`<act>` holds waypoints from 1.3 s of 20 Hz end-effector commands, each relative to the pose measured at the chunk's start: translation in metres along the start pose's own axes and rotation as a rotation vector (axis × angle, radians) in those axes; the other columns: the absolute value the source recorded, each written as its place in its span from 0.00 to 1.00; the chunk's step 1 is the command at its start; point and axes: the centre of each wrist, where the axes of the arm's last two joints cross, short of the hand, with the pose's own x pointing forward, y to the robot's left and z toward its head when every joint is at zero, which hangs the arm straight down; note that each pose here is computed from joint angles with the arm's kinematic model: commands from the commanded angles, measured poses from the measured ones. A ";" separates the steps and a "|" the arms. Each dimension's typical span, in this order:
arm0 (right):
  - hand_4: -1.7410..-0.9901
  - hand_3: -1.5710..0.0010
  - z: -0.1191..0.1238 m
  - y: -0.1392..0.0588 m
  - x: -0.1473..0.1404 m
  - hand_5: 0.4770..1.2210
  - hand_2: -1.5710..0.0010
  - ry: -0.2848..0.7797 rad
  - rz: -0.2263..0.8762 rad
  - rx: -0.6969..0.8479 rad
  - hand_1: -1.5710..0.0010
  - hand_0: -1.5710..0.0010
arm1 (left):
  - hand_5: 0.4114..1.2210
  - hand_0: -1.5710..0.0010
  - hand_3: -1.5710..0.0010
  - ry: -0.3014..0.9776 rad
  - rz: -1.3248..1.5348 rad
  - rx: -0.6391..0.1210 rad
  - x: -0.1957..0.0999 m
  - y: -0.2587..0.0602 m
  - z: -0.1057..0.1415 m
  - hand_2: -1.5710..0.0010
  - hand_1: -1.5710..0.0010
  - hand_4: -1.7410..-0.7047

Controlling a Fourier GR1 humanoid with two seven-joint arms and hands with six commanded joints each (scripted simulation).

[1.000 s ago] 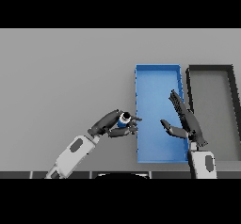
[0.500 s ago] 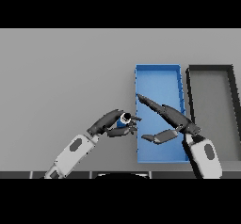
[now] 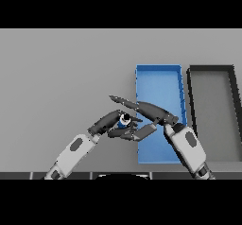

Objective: Pick up the blue pipe and place it into the blue bin.

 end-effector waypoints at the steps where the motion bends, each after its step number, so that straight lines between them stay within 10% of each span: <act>1: 0.70 1.00 -0.005 -0.001 -0.003 0.05 1.00 0.004 -0.008 0.014 1.00 1.00 | 1.00 0.00 0.02 -0.009 -0.019 0.009 0.000 0.003 0.003 0.00 0.00 0.00; 4: 0.66 0.97 -0.025 0.000 0.001 0.04 0.93 -0.013 -0.006 0.062 0.95 0.97 | 1.00 0.00 0.06 0.017 -0.002 0.002 -0.003 0.003 0.004 0.00 0.00 0.00; 7: 0.51 0.72 -0.041 0.003 0.003 0.04 0.66 0.001 0.015 0.120 0.66 0.66 | 1.00 0.37 0.48 0.165 -0.132 -0.064 0.003 0.007 0.004 0.46 0.44 0.18; 9: 0.34 0.51 -0.046 -0.002 0.004 0.10 0.42 -0.020 0.001 0.145 0.44 0.43 | 1.00 0.51 0.63 0.133 -0.117 -0.038 0.003 0.005 0.005 0.56 0.55 0.20; 11: 0.24 0.39 -0.047 0.004 0.001 0.25 0.27 -0.022 -0.056 0.192 0.28 0.28 | 1.00 0.32 0.40 0.078 -0.097 -0.003 0.004 0.006 0.004 0.38 0.35 0.13; 14: 0.36 0.20 -0.049 0.011 -0.005 0.58 0.14 -0.040 -0.121 0.189 0.15 0.14 | 1.00 0.17 0.21 -0.004 -0.022 0.019 0.005 0.002 0.005 0.24 0.18 0.07; 21: 0.35 0.04 -0.047 0.010 -0.004 0.91 0.03 -0.077 -0.034 0.172 0.03 0.03 | 1.00 0.03 0.04 -0.019 0.012 0.035 0.003 0.006 0.003 0.12 0.04 0.01; 26: 0.33 0.01 -0.048 0.014 -0.003 0.97 0.01 -0.044 -0.061 0.168 0.01 0.01 | 1.00 0.62 0.65 -0.007 -0.157 -0.076 -0.001 0.014 0.008 0.68 0.65 0.51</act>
